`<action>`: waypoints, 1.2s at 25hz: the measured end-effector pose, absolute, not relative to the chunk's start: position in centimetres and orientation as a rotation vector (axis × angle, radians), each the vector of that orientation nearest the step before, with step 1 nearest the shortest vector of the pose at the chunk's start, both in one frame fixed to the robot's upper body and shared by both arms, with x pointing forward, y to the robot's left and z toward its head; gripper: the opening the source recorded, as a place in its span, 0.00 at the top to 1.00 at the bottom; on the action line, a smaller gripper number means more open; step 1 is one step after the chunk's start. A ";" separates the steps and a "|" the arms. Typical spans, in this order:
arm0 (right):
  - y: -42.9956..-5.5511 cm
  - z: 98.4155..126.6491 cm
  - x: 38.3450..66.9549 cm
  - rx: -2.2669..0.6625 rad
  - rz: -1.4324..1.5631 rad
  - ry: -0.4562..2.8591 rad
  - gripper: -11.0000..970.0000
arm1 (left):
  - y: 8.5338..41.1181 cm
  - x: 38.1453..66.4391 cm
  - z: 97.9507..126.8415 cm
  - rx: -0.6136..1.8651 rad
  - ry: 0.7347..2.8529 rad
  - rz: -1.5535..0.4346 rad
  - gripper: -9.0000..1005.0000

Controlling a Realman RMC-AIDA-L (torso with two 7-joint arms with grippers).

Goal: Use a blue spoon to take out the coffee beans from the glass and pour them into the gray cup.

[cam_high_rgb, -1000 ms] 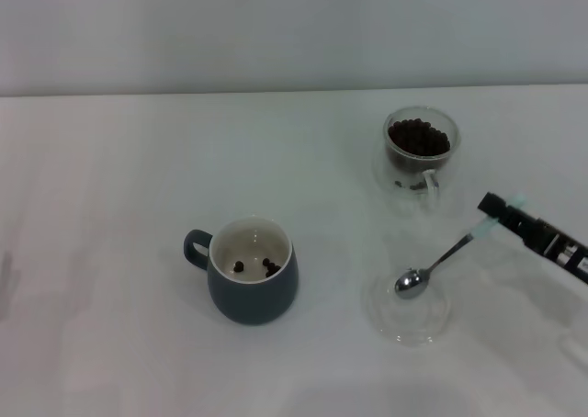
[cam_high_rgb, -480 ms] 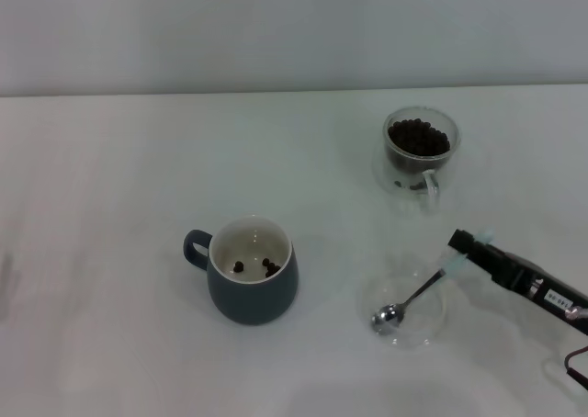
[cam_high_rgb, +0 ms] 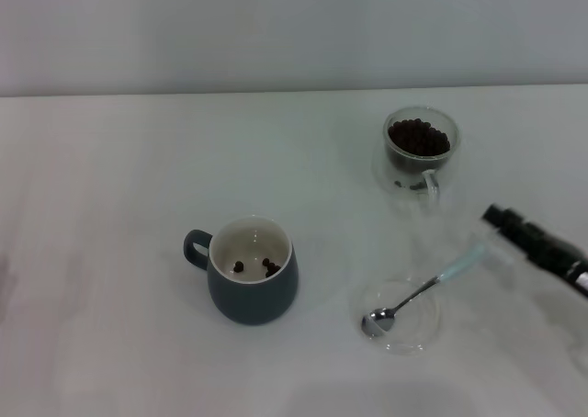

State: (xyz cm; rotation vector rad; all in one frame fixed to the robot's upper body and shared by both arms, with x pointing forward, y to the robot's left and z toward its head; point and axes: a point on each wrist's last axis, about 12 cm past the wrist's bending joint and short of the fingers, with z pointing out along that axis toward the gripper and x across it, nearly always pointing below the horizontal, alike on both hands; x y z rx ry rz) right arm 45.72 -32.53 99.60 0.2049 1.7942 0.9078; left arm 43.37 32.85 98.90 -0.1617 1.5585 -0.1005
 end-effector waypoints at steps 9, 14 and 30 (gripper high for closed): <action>-36.3 101.5 46.3 0.165 0.585 1.607 0.32 | 32.9 43.5 99.0 -0.159 1.552 -0.099 0.11; -35.7 102.2 47.5 -0.101 0.236 1.514 0.22 | 32.8 44.0 99.2 -0.151 1.546 -0.106 0.11; -36.1 101.5 48.0 -0.112 0.039 1.540 0.10 | 31.9 45.4 99.7 -0.116 1.524 -0.131 0.11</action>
